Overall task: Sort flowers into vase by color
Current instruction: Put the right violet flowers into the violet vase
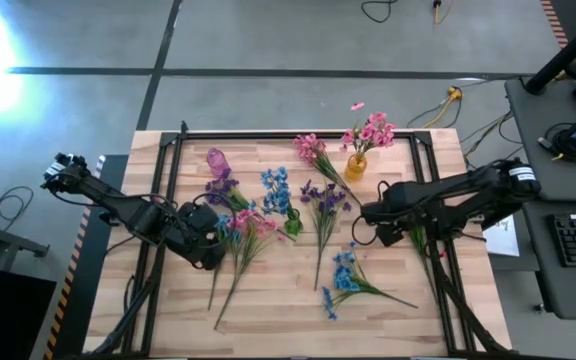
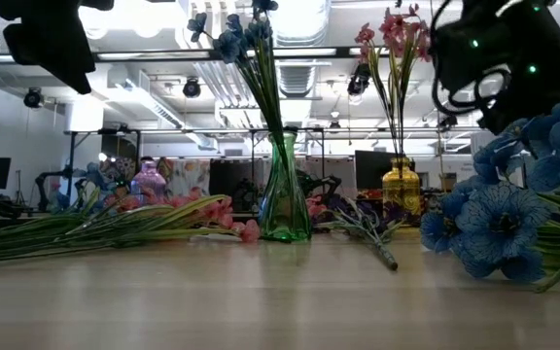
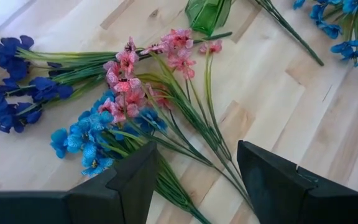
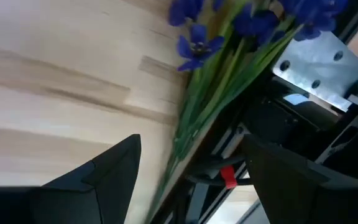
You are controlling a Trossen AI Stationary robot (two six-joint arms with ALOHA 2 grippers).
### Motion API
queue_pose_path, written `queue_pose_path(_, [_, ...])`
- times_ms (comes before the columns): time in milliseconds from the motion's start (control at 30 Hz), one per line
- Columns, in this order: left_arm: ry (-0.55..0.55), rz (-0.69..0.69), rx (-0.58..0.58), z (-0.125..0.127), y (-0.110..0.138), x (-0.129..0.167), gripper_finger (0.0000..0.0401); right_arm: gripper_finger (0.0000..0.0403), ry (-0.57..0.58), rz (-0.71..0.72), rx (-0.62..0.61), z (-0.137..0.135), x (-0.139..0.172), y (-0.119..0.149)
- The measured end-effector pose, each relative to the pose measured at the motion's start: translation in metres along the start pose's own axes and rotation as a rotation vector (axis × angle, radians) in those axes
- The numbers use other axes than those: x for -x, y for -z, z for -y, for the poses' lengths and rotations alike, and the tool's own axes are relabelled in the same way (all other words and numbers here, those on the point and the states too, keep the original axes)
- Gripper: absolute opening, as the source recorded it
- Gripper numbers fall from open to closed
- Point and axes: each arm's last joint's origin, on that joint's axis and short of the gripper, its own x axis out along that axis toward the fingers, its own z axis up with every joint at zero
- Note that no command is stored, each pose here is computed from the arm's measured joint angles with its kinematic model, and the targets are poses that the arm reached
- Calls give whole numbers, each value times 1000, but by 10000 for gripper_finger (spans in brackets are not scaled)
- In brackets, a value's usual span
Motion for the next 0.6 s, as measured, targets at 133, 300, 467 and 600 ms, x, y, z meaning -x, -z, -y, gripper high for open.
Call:
queue_pose_path(133, [-10, 17, -10, 0, 0, 0, 210, 270, 29, -13, -17, 3, -15, 0])
queue_pose_path(300, [-11, 21, -16, 0, -1, 0, 210, 257, 11, -8, -14, -1, -25, -3])
queue_pose_path(467, [-10, 23, -16, 0, -1, 0, 210, 243, 44, -19, -9, -7, -31, -7])
queue_pose_path(600, [-10, 24, -15, 0, -1, 0, 210, 233, 93, -46, -12, -12, -38, -10])
